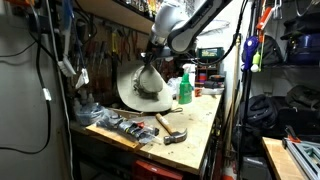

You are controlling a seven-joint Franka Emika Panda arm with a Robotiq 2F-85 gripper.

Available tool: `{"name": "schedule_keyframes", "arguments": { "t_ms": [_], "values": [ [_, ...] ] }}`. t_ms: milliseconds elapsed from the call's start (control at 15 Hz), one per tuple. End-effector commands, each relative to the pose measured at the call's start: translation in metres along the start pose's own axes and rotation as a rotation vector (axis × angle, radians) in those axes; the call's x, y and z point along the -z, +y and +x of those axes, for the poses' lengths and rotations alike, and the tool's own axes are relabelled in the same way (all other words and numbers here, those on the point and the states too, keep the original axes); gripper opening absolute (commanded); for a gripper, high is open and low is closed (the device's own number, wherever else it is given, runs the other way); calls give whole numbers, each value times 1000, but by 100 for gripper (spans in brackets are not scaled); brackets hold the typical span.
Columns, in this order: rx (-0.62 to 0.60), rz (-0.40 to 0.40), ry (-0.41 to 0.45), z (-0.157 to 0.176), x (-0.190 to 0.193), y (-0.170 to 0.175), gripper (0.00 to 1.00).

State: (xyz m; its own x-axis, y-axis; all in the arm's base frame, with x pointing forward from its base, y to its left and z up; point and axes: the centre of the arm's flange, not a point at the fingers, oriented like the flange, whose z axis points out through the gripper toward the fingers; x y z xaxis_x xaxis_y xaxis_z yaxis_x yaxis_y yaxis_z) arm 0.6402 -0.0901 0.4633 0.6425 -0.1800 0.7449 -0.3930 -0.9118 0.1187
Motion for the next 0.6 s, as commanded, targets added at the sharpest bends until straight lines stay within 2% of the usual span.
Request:
{"name": "schedule_keyframes", "arguments": {
  "t_ms": [0,200,533],
  "values": [
    [40,36,2,-30,43,22,1],
    [61,53,42,-39,63,37,1],
    [157,154,99,-50,105,66,1]
  ]
}}
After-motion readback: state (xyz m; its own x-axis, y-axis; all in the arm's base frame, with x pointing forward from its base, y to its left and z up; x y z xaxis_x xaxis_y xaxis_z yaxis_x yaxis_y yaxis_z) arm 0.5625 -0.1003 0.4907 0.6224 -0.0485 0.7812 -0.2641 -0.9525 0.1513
